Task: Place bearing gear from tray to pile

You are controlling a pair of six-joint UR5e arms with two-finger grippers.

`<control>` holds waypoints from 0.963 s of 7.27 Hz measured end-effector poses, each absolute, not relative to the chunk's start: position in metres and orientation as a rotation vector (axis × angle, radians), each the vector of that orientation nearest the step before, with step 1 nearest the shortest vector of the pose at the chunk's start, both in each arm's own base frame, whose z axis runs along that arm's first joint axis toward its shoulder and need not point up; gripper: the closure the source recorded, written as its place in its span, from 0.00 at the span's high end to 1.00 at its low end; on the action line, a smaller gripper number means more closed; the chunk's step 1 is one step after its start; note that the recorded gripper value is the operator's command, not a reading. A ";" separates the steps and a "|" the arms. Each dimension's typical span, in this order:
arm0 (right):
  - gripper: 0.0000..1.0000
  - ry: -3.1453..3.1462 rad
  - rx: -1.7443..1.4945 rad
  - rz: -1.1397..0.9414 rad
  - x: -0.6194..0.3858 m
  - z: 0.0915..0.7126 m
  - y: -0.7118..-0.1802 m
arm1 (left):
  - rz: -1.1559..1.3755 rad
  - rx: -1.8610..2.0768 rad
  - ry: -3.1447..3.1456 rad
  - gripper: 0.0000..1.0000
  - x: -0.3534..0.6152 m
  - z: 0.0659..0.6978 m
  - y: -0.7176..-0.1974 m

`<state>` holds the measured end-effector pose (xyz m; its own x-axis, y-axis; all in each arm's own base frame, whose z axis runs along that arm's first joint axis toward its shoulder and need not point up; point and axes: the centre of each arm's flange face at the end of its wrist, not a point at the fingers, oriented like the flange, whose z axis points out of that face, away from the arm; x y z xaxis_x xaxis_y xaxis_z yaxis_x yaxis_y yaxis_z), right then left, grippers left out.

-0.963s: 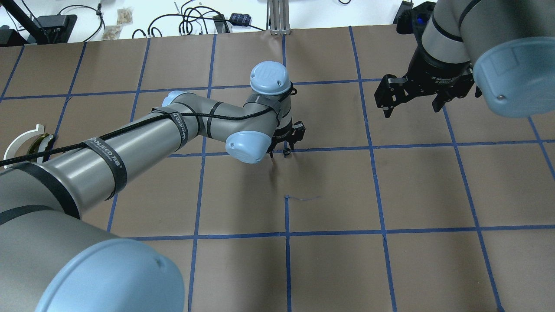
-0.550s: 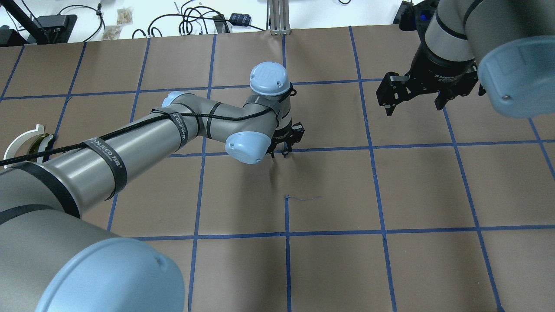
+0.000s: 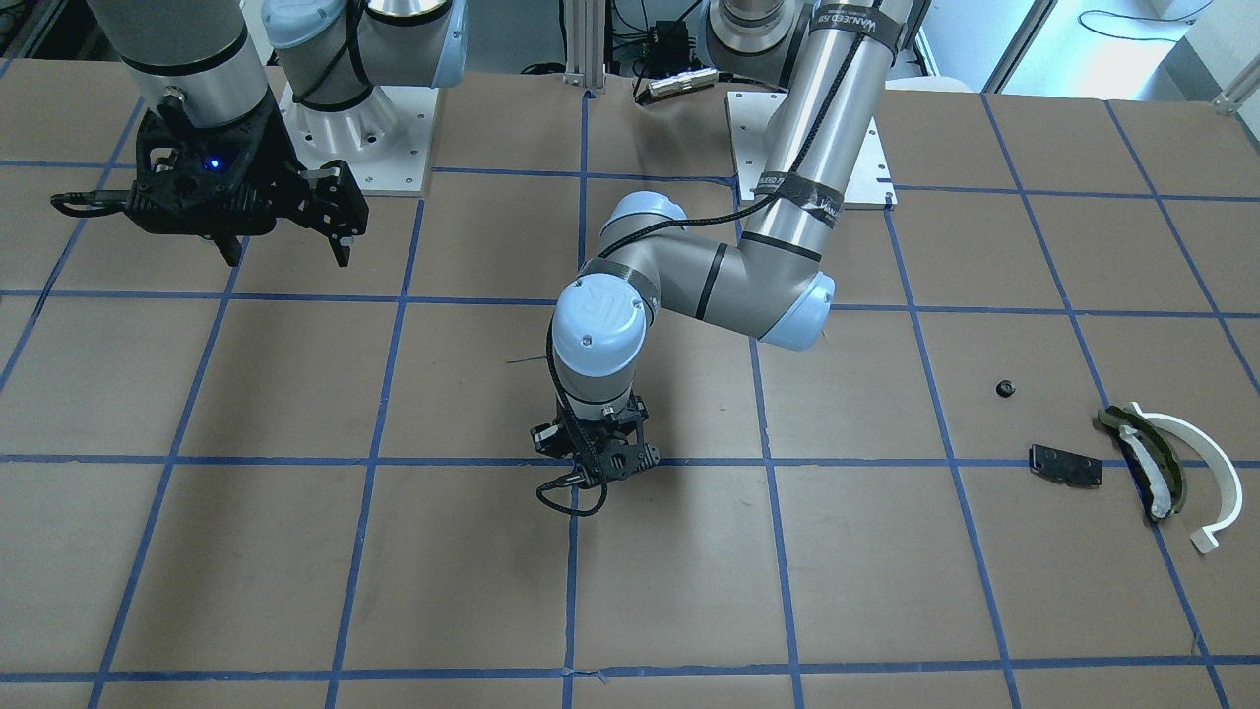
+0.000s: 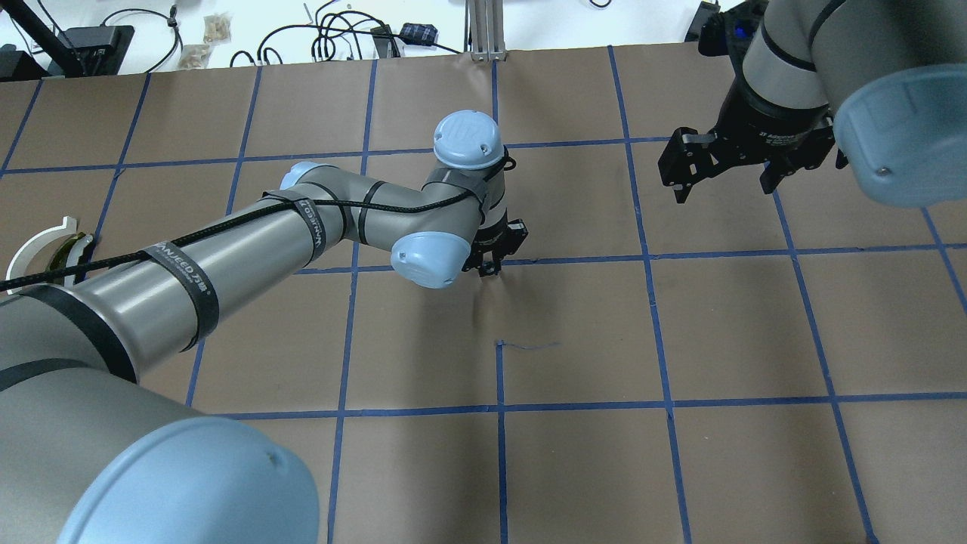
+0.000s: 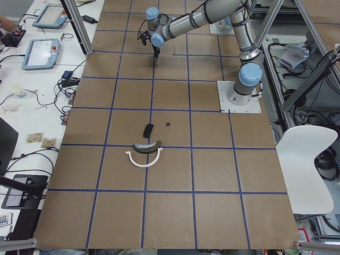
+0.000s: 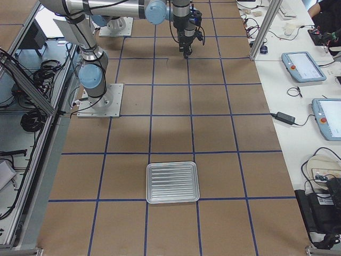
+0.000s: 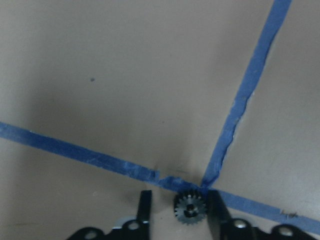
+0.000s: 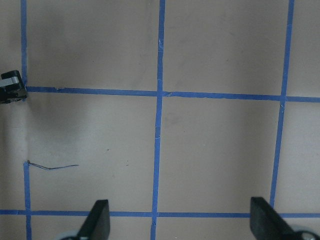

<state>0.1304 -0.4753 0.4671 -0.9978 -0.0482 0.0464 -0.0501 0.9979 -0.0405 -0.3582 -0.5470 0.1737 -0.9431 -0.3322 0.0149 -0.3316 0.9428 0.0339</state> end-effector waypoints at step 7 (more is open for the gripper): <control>1.00 -3.100 -0.188 0.134 0.133 0.495 -0.482 | -0.284 -0.009 -3.217 0.09 -0.104 0.273 -0.557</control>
<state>0.1331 -0.4820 0.4948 -0.9921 0.1222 0.0279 0.1194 0.9889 -0.0881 -0.1044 -0.5565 0.2734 -0.9961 0.0130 -0.0869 -0.0025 0.9845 0.1754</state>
